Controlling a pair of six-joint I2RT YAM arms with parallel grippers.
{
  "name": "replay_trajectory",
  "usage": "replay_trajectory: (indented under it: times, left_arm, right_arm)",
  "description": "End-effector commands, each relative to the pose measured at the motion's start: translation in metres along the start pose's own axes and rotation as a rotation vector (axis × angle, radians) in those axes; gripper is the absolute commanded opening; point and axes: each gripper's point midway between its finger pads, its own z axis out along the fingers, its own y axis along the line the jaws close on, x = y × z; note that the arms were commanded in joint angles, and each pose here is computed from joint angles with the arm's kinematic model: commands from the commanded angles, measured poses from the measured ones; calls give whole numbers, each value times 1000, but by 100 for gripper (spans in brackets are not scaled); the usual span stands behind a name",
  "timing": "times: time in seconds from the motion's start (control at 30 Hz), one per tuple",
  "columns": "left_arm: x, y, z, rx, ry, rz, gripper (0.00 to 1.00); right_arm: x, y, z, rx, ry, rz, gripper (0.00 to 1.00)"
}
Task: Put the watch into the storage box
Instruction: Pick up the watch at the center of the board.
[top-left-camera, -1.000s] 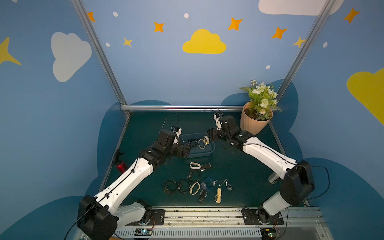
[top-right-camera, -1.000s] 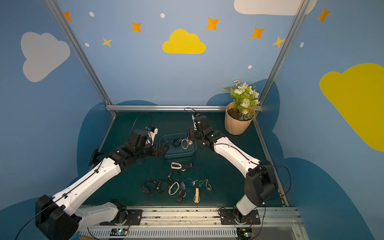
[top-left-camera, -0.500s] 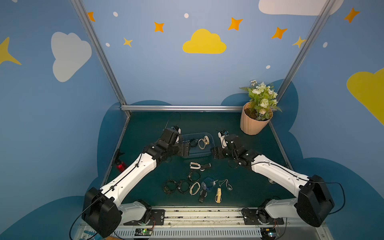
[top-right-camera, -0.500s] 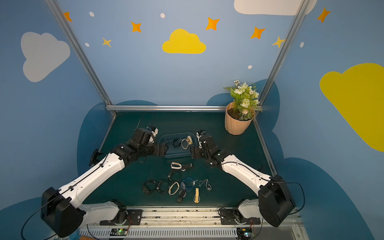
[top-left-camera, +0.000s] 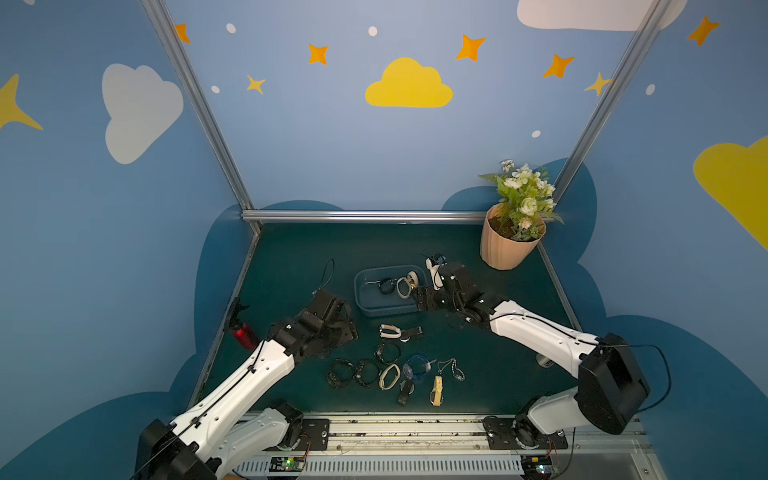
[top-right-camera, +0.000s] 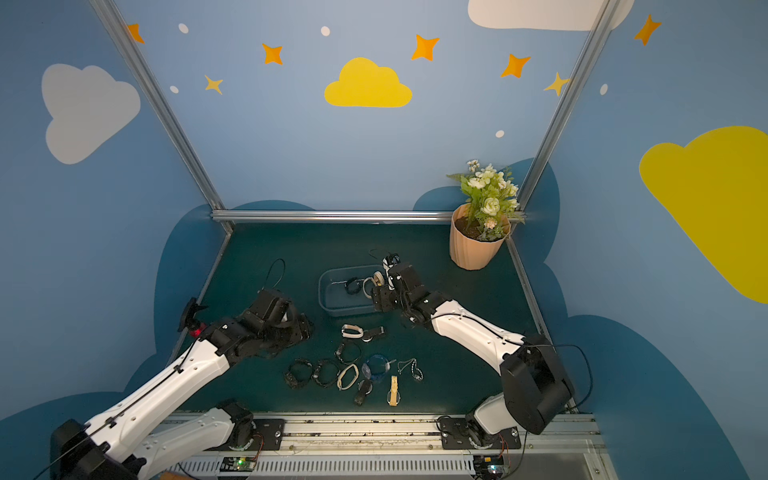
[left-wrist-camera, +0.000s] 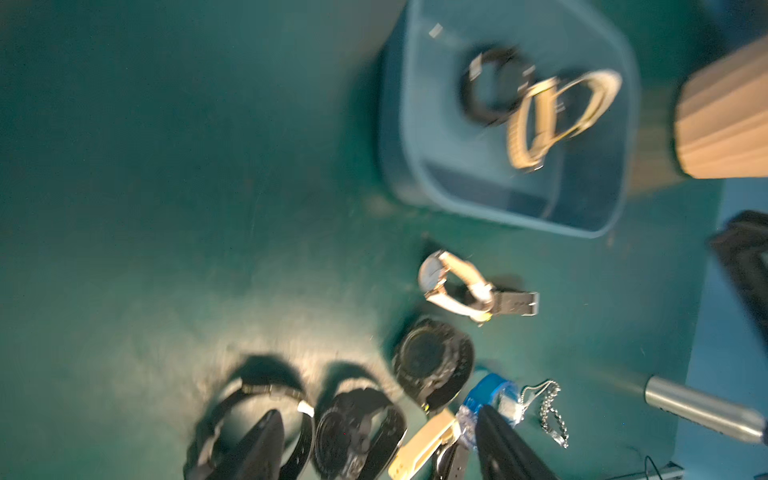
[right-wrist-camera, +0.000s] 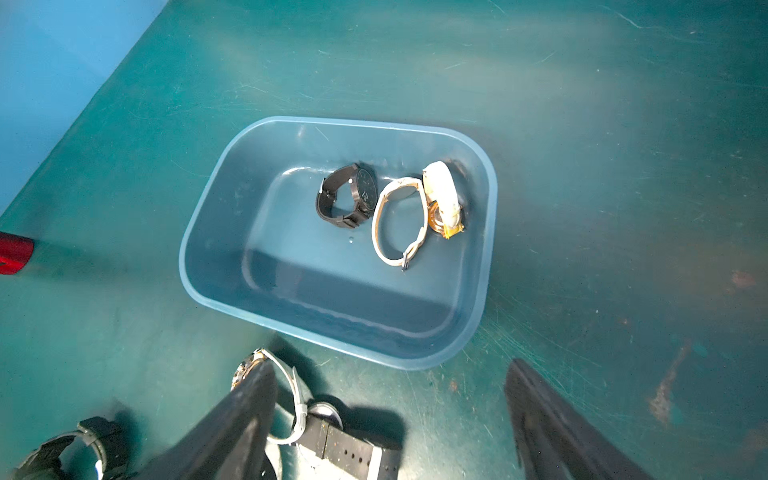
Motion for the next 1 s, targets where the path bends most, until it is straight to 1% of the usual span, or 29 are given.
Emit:
replay_trajectory:
  times: [0.0, 0.13, 0.27, 0.4, 0.47, 0.67, 0.97]
  left_arm:
    - [22, 17, 4, -56, 62, -97, 67]
    - [40, 28, 9, -85, 117, -118, 61]
    - [49, 36, 18, -102, 135, -117, 60]
    - [54, 36, 29, -106, 158, -130, 59]
    - [55, 33, 35, -98, 165, -129, 56]
    - [57, 32, 49, -119, 187, -116, 52]
    - [71, 50, 62, -194, 243, -112, 47]
  right_arm:
    - [-14, 8, -2, -13, -40, -14, 87]
    - [-12, 6, -5, -7, -39, -11, 87]
    - [-9, 4, -4, -1, -43, -3, 87]
    - [-9, 5, -6, -1, -39, 0, 87]
    - [-8, 4, -8, 3, -43, -1, 87]
    - [-7, 2, -13, 11, -45, -5, 87]
    - [-6, 2, -14, 14, -48, -6, 87]
